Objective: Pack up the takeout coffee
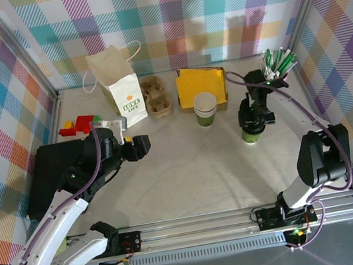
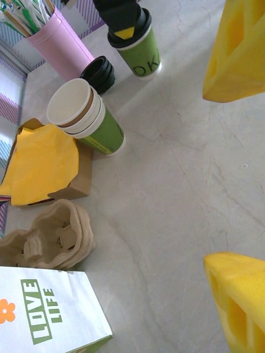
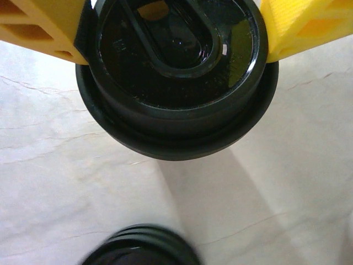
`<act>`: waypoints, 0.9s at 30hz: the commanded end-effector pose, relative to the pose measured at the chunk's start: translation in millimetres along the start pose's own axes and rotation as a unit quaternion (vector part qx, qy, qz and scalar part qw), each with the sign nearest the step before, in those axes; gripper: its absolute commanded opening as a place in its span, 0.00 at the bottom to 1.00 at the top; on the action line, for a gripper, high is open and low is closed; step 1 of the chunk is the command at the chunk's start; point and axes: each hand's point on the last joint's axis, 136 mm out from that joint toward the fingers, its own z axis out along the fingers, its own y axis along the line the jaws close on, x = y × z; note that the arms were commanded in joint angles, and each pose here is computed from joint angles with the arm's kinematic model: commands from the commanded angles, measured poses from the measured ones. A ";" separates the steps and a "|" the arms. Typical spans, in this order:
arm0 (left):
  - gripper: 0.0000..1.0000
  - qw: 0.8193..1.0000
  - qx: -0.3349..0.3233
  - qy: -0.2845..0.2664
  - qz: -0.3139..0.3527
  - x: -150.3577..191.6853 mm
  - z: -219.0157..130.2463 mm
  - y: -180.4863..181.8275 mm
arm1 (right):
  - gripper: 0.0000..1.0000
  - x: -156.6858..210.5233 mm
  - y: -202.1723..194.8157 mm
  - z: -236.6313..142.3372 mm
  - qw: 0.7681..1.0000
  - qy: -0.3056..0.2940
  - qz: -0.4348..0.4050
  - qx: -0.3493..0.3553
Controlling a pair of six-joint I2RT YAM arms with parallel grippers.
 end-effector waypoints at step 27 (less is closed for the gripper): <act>0.72 1.000 -0.013 -0.015 0.009 -14.3 -12.1 1.9 | 0.76 -65.9 -115.0 23.2 0.988 -0.038 0.145 0.041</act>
